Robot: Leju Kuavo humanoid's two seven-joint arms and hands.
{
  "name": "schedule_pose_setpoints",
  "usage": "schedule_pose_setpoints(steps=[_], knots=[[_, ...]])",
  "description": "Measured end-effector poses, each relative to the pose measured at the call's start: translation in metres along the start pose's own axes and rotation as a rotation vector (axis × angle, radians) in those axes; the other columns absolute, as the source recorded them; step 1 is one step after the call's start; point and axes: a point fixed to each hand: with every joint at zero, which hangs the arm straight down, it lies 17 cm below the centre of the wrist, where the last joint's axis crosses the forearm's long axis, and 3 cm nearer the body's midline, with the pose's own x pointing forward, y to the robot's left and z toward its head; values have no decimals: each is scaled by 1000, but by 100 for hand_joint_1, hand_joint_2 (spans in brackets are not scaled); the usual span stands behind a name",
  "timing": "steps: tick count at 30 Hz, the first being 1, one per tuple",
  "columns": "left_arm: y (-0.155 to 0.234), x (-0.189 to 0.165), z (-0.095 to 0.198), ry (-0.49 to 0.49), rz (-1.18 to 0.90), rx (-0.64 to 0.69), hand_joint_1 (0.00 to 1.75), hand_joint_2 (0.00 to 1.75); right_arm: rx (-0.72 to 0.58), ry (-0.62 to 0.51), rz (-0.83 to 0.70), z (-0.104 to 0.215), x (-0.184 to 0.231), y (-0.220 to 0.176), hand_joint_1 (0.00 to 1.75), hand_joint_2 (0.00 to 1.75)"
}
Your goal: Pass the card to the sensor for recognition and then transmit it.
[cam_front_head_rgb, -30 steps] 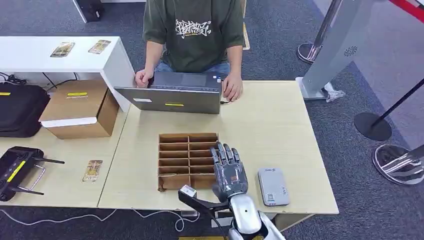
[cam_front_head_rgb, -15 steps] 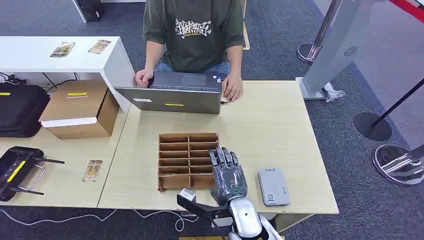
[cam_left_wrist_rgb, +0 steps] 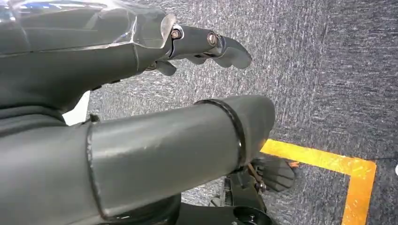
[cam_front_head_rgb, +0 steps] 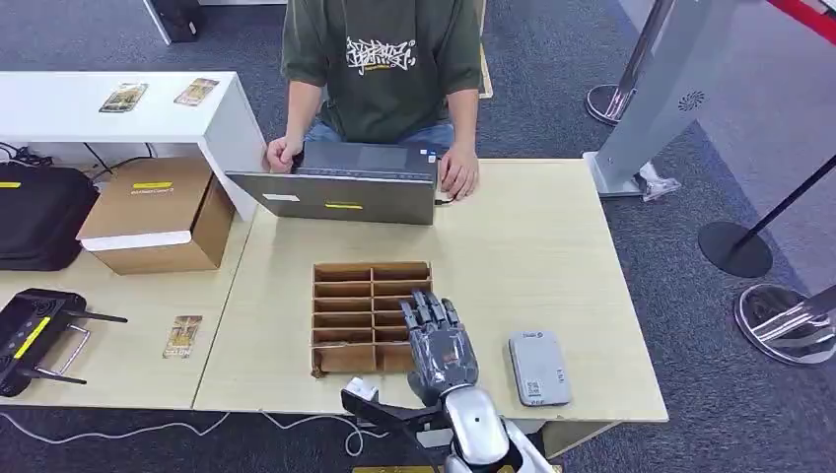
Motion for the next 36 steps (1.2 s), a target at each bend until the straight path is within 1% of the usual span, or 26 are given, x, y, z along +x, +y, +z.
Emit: schedule_pose_setpoints(steps=[9,13,25,36], knots=[[0,4,1,-30,3,21,0,0,17,-2,10,2,-3,10,0,175],[-1,3,2,-24,14,18,0,0,20,-9,15,2,-3,12,0,175],[-2,1,2,-11,21,3,0,0,4,-11,22,1,-3,7,0,175],[1,3,1,-25,14,22,0,0,-19,2,34,4,-9,-1,0,175]])
